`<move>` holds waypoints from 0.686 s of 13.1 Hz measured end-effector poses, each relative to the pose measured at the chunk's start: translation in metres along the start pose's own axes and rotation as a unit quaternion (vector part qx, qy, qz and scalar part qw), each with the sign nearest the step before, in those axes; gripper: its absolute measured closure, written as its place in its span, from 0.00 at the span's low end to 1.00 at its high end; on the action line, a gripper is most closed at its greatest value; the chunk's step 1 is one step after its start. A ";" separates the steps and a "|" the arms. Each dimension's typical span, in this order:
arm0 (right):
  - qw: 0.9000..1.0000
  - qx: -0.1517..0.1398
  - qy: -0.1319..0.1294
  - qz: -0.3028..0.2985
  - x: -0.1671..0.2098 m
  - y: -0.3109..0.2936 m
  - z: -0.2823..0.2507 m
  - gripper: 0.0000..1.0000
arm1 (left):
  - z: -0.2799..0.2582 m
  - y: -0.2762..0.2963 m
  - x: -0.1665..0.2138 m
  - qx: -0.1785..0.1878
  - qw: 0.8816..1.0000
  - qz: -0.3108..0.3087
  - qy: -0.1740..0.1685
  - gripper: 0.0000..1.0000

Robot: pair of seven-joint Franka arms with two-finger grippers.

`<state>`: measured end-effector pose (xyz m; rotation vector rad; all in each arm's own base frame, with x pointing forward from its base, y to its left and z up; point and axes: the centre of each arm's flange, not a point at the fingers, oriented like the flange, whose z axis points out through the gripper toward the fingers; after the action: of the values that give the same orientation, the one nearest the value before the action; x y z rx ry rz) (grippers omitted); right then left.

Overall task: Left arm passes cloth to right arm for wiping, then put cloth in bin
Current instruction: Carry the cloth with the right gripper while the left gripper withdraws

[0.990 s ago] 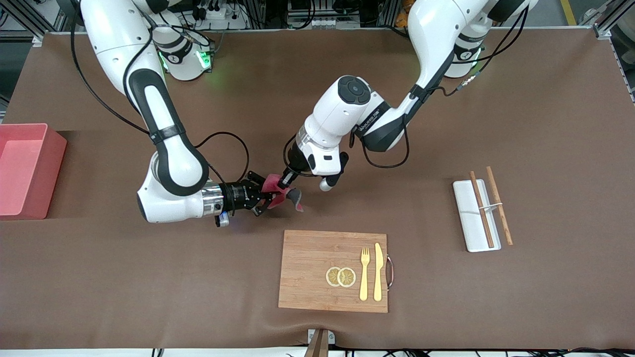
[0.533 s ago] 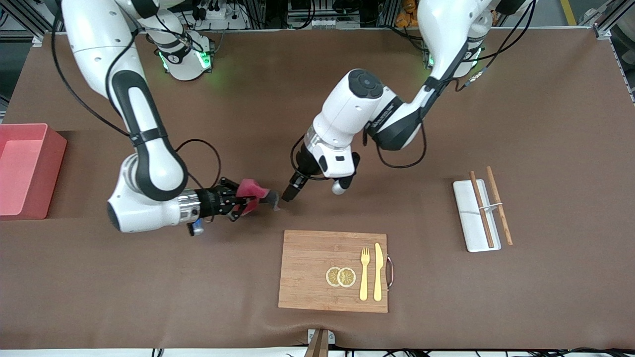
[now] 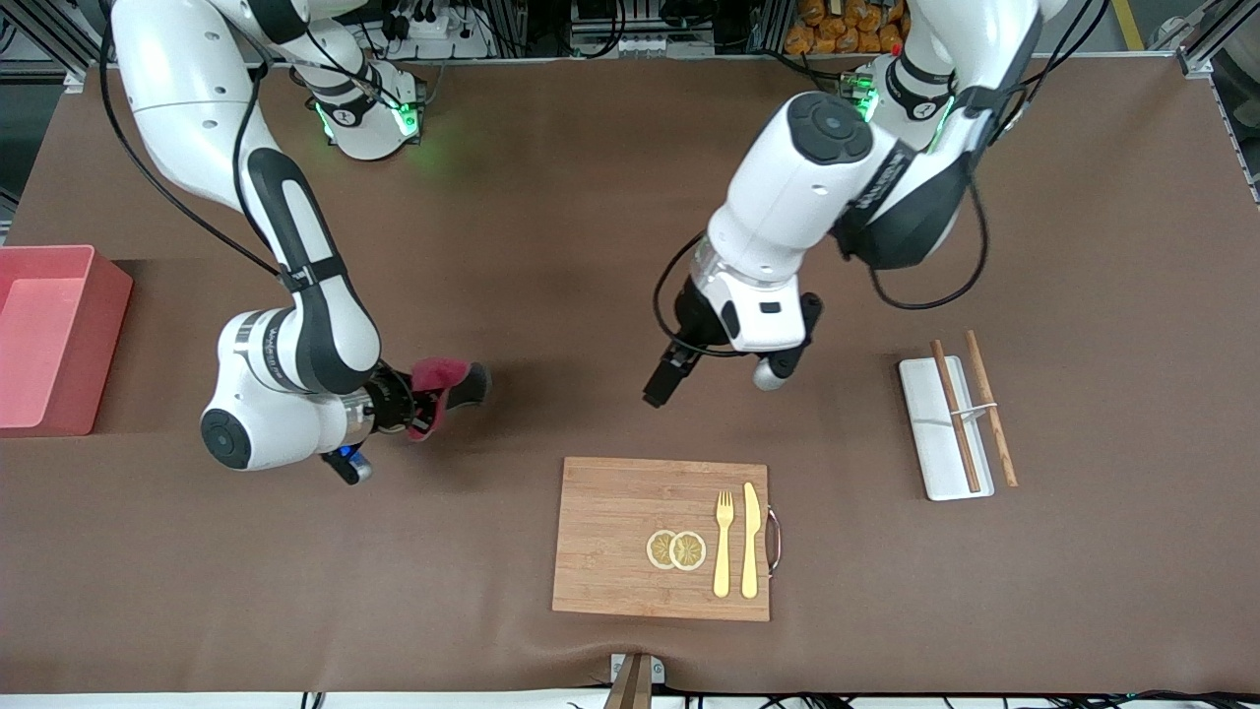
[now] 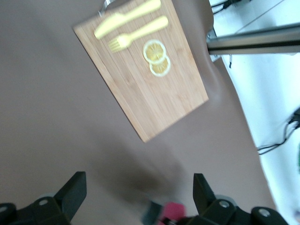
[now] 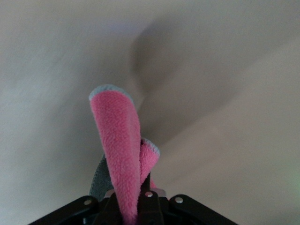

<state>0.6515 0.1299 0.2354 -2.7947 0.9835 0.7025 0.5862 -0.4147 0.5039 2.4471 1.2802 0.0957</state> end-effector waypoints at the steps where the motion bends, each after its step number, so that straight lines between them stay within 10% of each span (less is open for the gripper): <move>1: 0.999 -0.016 0.019 -0.023 0.020 0.017 -0.003 0.94 | -0.010 -0.003 0.015 0.014 1.000 0.025 0.005 0.00; 5: 0.988 -0.085 0.082 -0.100 0.097 0.091 -0.011 0.94 | -0.060 -0.022 0.073 0.069 0.989 0.129 0.017 0.00; 9: 0.953 -0.200 0.137 -0.184 0.140 0.148 -0.044 0.94 | -0.108 -0.045 0.121 0.111 0.971 0.210 0.015 0.00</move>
<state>0.6739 -0.0766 0.2199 -3.3631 0.3438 0.5167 0.5971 -0.2620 0.5742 2.8871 0.7983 0.1039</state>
